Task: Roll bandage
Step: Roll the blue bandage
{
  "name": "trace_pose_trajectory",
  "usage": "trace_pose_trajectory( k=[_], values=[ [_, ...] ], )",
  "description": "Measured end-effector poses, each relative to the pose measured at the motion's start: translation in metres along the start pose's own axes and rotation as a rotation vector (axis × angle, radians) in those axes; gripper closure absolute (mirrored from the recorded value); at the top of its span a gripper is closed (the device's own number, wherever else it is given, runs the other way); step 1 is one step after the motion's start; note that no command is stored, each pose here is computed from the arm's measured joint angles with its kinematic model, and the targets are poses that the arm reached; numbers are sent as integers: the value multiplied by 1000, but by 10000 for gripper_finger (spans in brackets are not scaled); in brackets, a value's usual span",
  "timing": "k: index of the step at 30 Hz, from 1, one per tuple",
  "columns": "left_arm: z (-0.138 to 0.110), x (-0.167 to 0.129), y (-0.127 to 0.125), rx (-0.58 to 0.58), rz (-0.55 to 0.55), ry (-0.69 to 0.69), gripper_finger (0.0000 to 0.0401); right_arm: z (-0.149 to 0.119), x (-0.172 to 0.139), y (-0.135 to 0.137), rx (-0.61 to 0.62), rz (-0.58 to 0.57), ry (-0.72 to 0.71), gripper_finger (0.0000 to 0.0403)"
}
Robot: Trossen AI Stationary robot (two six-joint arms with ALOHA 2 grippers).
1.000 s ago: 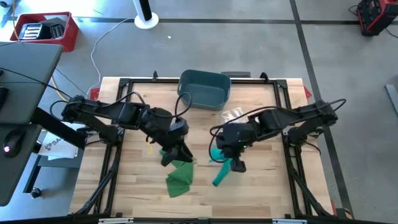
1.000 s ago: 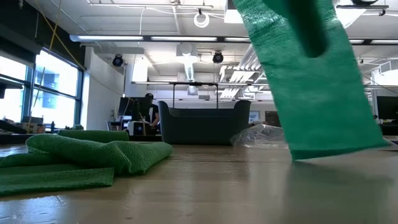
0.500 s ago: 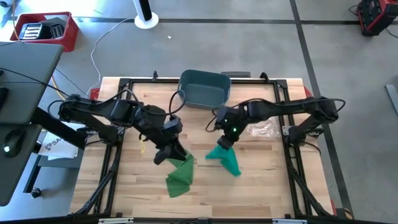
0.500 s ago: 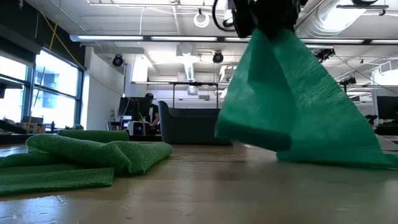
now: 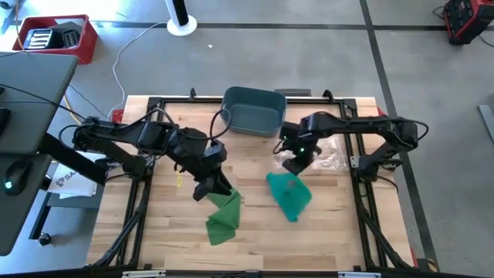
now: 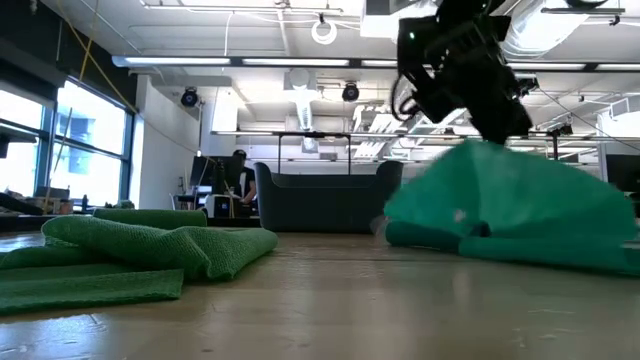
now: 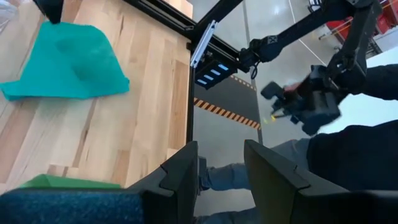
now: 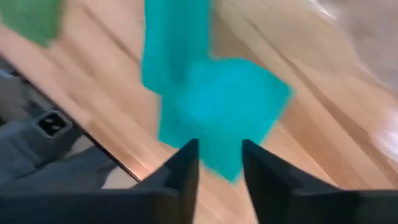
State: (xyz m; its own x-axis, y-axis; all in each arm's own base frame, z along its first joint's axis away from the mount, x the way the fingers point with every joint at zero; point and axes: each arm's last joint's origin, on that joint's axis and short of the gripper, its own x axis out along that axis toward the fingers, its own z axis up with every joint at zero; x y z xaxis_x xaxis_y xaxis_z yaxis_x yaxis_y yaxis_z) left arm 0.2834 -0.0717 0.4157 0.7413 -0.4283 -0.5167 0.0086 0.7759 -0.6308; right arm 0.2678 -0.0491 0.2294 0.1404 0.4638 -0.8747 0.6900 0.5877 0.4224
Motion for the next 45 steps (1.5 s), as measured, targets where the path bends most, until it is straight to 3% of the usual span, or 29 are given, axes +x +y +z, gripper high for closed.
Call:
trace_pose_trajectory(
  k=[4, 8, 12, 17, 24, 29, 36, 41, 45],
  values=[
    [0, 0, 0, 0, 6, -5, 278, -7, -9, -23, 130, -170, 69, 231],
    [0, 0, 0, 0, 12, -10, 278, -12, -14, -31, 92, -216, 134, 214],
    [1, 0, 1, 0, 25, -20, 278, -12, -12, -14, -119, -55, 153, 214],
    [1, 0, 1, -1, 44, -36, 278, -8, -2, 24, -418, 103, 23, 215],
    [3, -3, -3, -64, -4, -24, 278, 24, 9, 68, -539, 227, -176, 215],
    [7, -9, -9, -68, -39, -31, 278, 65, 37, 74, -561, 155, -120, 215],
    [4, -9, -12, -85, -41, -24, 278, 101, 57, 79, -651, -170, -47, 215],
    [2, -8, -14, -79, -41, -22, 278, 112, 70, 73, -674, -203, 54, 215],
    [2, -8, -14, -79, -35, -27, 278, 116, 85, 66, -685, -155, 141, 215]
  ],
)
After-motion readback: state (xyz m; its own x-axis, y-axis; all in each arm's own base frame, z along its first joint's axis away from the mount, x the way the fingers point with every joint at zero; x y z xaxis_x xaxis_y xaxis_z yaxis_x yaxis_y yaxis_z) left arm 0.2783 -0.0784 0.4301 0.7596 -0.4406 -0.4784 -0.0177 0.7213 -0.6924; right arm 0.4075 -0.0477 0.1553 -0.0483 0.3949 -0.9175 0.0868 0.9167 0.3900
